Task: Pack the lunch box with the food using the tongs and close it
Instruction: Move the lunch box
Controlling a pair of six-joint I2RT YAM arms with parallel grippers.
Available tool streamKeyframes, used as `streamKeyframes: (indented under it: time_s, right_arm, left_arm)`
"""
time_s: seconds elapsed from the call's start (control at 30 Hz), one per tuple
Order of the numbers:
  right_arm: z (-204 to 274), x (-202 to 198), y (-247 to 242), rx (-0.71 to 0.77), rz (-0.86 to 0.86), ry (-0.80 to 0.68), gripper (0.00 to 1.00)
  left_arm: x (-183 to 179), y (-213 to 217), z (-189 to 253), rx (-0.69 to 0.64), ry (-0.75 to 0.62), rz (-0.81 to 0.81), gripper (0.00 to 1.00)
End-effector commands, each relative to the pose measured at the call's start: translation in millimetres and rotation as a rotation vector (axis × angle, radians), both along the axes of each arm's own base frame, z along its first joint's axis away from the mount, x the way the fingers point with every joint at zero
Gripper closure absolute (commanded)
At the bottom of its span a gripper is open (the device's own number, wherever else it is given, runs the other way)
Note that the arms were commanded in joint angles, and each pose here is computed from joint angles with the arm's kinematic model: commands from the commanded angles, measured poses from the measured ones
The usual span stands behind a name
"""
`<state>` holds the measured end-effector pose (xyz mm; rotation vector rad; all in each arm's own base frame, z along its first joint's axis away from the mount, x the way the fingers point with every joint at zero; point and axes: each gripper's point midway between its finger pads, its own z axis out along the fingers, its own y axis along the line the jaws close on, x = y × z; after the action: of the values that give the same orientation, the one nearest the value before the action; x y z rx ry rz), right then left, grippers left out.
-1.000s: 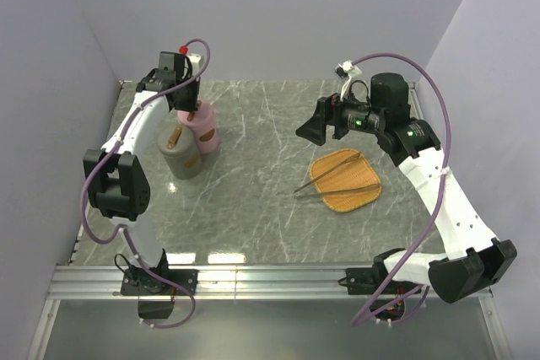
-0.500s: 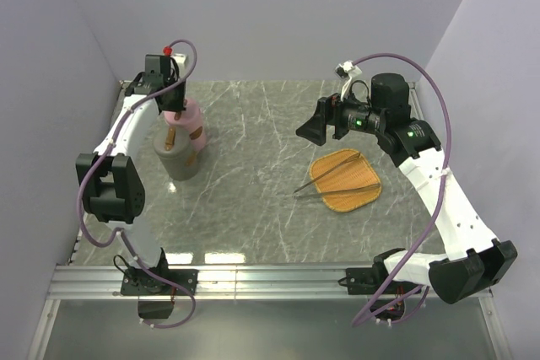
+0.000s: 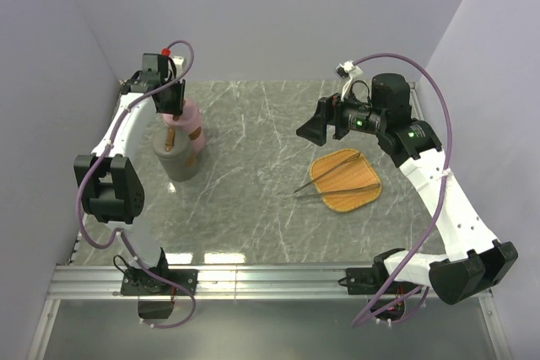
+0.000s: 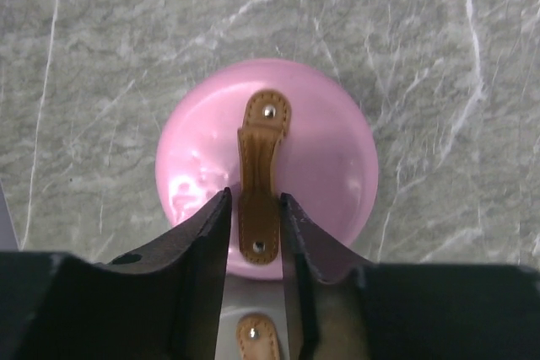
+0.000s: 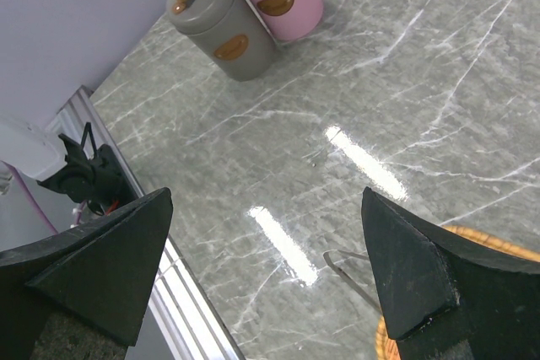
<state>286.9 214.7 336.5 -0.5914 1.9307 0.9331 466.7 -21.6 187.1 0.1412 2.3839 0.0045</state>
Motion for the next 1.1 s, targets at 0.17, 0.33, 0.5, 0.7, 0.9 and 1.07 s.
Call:
streamKeyframes:
  time_s: [0.17, 0.33, 0.5, 0.7, 0.9, 1.07]
  right_arm:
    - [21.4, -2.4, -2.3, 0.024, 0.003, -0.066, 0.00]
    - [24.6, -0.8, -4.5, 0.012, -0.007, -0.084, 0.00]
    - [23.3, 6.2, -15.0, -0.024, -0.063, -0.099, 0.00]
    - [9.1, 13.7, -32.5, -0.065, -0.142, -0.078, 0.00]
    - [-24.8, 10.4, -61.8, -0.119, -0.222, -0.022, 0.00]
    - [-59.5, 2.7, -75.6, -0.176, -0.261, 0.004, 0.00]
  left_arm:
    - [3.2, -3.8, 57.8, -0.023, -0.071, -0.046, 0.50]
    - [0.3, -31.0, 114.3, -0.132, -0.229, -0.160, 0.19]
    - [-22.1, -56.4, 154.3, -0.242, -0.347, -0.267, 0.01]
    - [-52.8, -64.9, 170.2, -0.285, -0.377, -0.307, 0.01]
    - [-90.6, -64.7, 143.2, -0.280, -0.374, -0.326, 0.01]
    - [-114.1, -66.3, 106.5, -0.282, -0.316, -0.346, 0.01]
